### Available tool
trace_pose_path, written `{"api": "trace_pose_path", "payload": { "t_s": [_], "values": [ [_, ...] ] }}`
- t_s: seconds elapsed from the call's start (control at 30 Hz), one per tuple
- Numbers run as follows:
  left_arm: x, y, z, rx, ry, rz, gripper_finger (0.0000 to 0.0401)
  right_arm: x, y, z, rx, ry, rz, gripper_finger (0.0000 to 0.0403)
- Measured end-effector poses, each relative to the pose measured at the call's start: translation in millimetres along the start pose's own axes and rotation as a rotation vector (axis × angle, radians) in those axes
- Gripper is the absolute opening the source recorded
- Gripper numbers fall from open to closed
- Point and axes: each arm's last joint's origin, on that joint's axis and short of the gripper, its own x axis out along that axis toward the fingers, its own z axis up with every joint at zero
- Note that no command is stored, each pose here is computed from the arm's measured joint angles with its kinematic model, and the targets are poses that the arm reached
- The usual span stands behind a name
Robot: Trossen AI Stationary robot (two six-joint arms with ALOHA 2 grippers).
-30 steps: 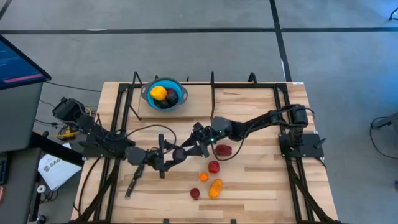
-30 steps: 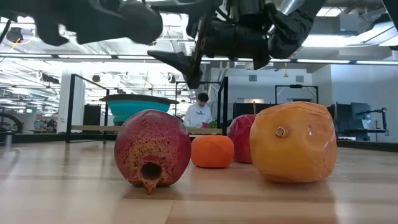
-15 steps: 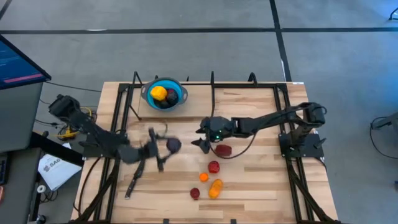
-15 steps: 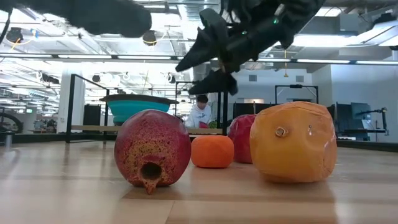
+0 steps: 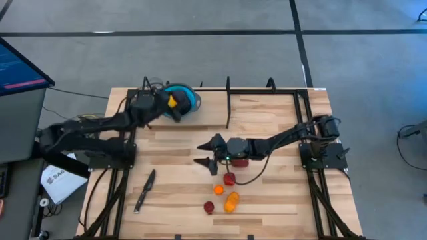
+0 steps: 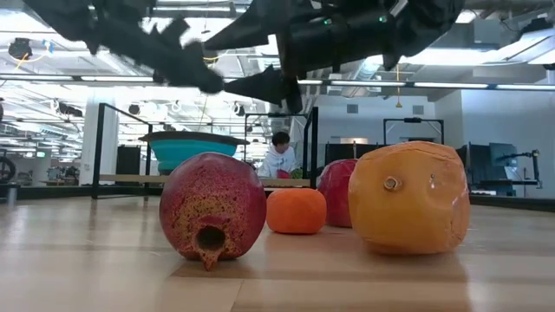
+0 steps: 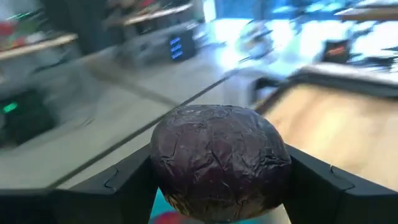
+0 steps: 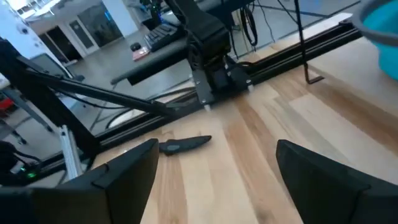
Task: Pick & Place Fruit
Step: Put the plum in the blue strainer bowl on the shelf, then put the top apple in the blue strainer bowl on the shelf
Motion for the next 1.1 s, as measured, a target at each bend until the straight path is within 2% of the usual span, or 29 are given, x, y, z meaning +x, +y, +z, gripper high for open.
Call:
{"api": "trace_pose_path", "payload": {
  "t_s": [0.07,0.17,0.4,0.6,0.87,1.1],
  "values": [
    [13,16,-8,-0.012,0.035,0.041,0.027,0,0,0,0.003,-0.001,0.002,0.0317],
    [30,29,-20,-0.031,0.068,0.001,0.027,0,1,0,0.004,-0.003,0.004,0.0317],
    [61,36,-46,-0.041,0.103,0.023,0.0271,0,1,4,0.01,-0.031,0.018,0.0317],
    [69,38,-60,-0.031,0.163,0.104,0.0276,0,3,3,0.01,-0.028,0.026,0.0317],
    [71,38,-63,-0.029,0.176,0.11,0.0339,0,2,3,0.01,-0.028,0.025,0.0317],
    [59,40,-44,-0.037,0.103,0.104,0.0367,0,2,2,0.006,-0.02,0.023,0.0317]
  ]
}}
